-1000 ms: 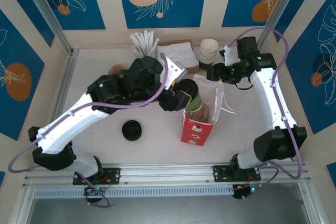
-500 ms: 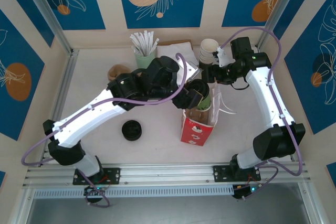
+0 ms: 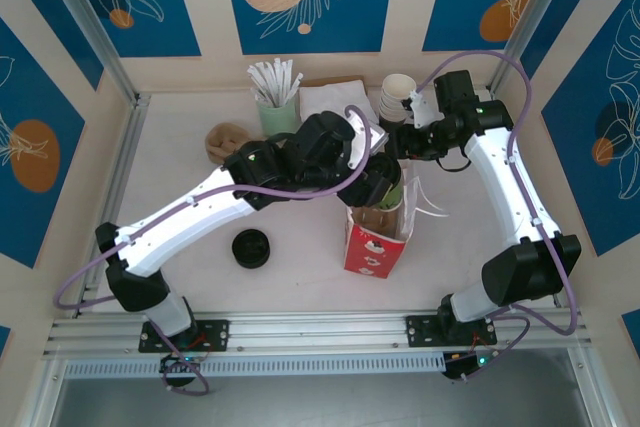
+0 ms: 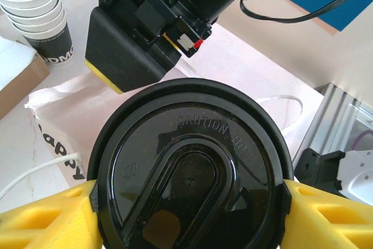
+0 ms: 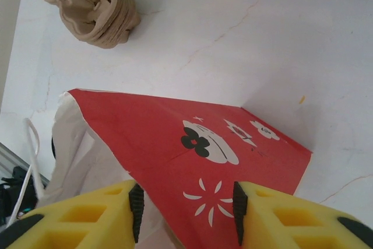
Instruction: Pack the takeout coffee
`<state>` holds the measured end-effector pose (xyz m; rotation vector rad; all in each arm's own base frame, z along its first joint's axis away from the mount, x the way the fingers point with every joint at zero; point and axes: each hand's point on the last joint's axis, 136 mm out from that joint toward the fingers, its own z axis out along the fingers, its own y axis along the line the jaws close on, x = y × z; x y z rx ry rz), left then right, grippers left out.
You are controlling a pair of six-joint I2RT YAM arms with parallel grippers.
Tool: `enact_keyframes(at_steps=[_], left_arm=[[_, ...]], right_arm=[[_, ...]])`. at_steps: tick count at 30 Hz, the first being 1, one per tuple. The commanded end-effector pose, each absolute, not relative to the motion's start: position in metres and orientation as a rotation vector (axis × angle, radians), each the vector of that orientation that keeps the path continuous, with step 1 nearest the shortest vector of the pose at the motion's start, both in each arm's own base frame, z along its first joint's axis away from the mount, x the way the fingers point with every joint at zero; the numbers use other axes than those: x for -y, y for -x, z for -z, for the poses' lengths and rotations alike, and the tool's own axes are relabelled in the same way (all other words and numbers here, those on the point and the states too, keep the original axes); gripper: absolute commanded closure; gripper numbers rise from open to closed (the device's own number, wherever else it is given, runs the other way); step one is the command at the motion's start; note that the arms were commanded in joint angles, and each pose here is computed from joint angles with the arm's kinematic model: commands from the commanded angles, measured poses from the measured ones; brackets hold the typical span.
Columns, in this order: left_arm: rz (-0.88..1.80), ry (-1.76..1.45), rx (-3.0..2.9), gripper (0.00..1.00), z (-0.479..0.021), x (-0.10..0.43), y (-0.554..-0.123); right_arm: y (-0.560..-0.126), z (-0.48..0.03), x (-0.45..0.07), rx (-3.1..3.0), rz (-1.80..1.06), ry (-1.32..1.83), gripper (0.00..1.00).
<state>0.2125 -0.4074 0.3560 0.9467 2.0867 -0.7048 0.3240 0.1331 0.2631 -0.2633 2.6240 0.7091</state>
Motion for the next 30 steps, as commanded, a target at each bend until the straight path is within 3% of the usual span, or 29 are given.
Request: enact_keyframes(at_steps=[1,6,11,22,30], left_arm=[[0.658,-0.964,-2.096,0.32,-0.335,0.419,-0.22],[0.626,-0.977,-2.106,0.31,-0.318,0.427,-0.23],[0.596,-0.956,-2.133,0.31,-0.307,0.434,-0.245],[0.51,-0.879,-2.12,0.31,-0.309,0.432,-0.263],[0.518,-0.84,-2.099,0.31,-0.321,0.431,-0.266]], right_arm=[[-0.324,-0.278,-0.137,-2.57,-0.729,0.237,0.65],[-0.325,-0.284,-0.137,-2.539,-0.759,0.132,0.74],[-0.324,-0.285,-0.123,-2.556,-0.756,-0.061,0.74],[-0.306,-0.338,-0.098,-2.494,-0.864,-0.387,0.48],[-0.295,-0.319,-0.083,-2.576,-0.829,-0.441,0.45]])
